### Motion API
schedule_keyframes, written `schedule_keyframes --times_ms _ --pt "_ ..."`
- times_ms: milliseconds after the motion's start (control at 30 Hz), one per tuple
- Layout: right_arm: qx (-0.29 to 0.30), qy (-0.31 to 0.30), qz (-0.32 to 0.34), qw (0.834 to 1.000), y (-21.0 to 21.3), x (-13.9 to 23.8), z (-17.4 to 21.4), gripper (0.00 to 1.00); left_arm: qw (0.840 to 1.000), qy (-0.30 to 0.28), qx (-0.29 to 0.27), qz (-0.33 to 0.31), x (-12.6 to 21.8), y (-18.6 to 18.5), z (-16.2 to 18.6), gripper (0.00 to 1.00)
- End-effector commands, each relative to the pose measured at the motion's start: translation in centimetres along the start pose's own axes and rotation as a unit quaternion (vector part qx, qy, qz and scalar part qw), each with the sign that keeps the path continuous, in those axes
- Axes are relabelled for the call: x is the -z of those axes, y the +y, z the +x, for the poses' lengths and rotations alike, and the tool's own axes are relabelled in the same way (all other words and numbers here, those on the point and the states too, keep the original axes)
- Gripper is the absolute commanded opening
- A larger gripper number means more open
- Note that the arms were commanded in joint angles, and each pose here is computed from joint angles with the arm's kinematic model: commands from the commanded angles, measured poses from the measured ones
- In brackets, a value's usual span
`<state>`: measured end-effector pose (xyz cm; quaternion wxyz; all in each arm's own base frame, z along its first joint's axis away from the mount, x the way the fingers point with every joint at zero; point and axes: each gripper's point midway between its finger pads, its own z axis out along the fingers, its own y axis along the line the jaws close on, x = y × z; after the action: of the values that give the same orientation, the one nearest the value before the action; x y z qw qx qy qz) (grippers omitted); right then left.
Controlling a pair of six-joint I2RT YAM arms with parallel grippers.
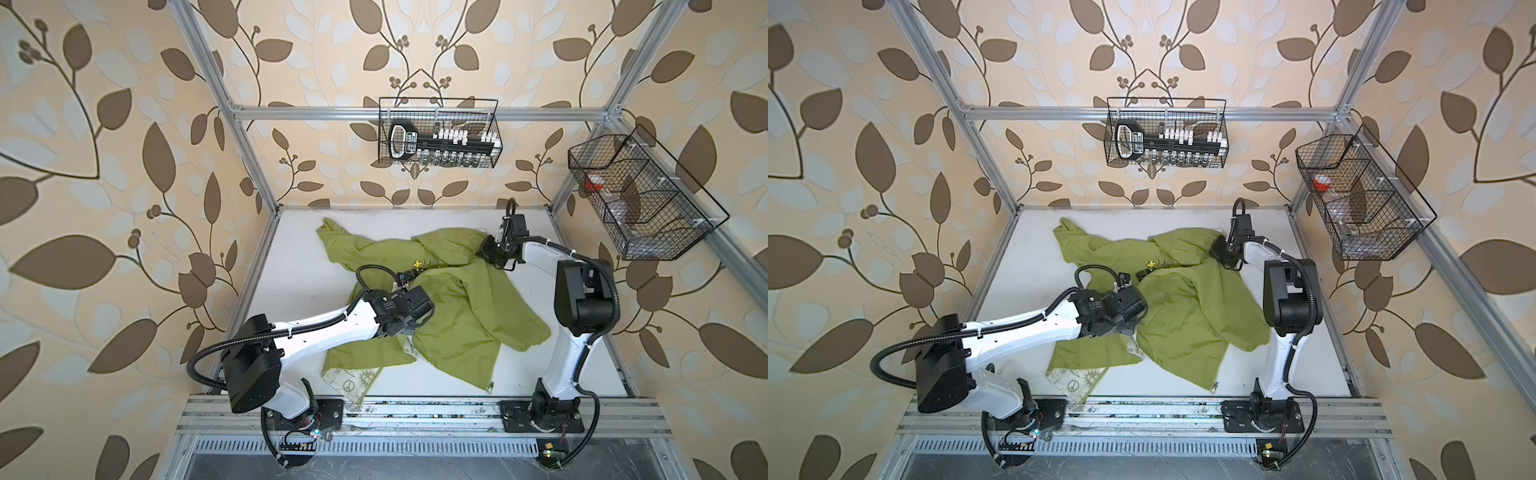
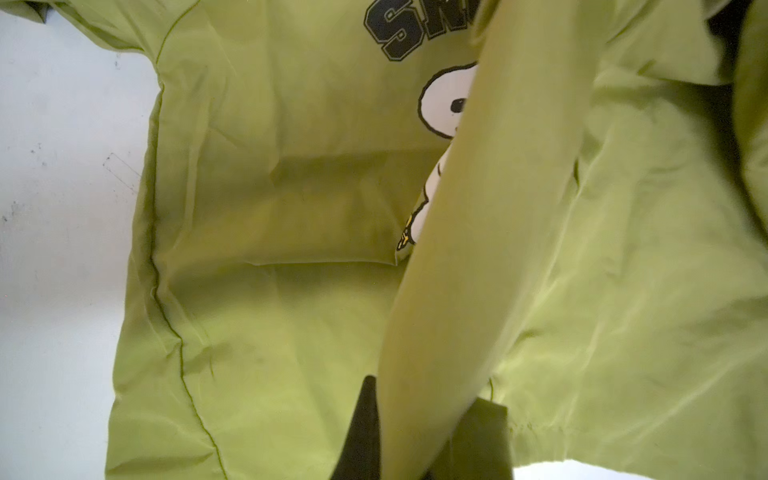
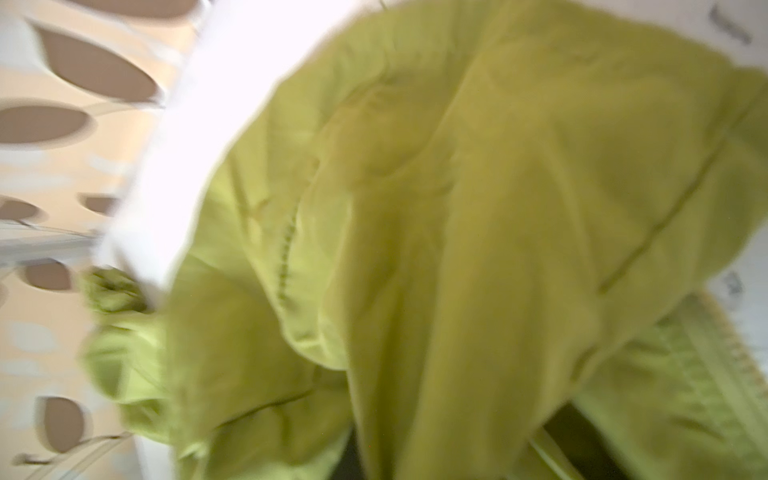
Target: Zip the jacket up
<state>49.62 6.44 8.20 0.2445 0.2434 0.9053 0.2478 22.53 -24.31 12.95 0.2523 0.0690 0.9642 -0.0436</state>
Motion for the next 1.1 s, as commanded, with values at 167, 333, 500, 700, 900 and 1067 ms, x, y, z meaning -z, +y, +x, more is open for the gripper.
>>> schedule_keyframes --times_ms 167,333,500,700,900,1067 --pt "0.012 -0.102 -0.129 0.986 10.1 11.9 -6.5 0.0 0.989 -0.033 -0.064 0.131 4.9 -4.6 -3.2 0.0" --pt "0.017 -0.145 -0.13 0.981 12.3 17.5 -9.6 0.0 0.974 -0.028 -0.109 0.195 6.8 -9.7 -4.5 0.0" --pt "0.021 -0.19 -0.122 0.974 13.7 22.0 -12.5 0.0 0.956 -0.032 -0.157 0.247 9.1 -15.3 -5.1 0.0" --pt "0.007 -0.229 -0.122 0.966 13.9 26.5 -15.5 0.0 0.929 -0.058 -0.195 0.308 12.9 -21.5 -5.9 0.0" --pt "0.006 -0.27 -0.133 0.954 13.9 31.4 -17.7 0.0 0.901 -0.095 -0.208 0.37 16.7 -26.1 -7.0 0.0" --pt "0.02 -0.266 -0.146 0.953 15.3 32.0 -17.3 0.0 0.912 -0.149 -0.173 0.341 17.3 -24.1 -8.9 0.0"
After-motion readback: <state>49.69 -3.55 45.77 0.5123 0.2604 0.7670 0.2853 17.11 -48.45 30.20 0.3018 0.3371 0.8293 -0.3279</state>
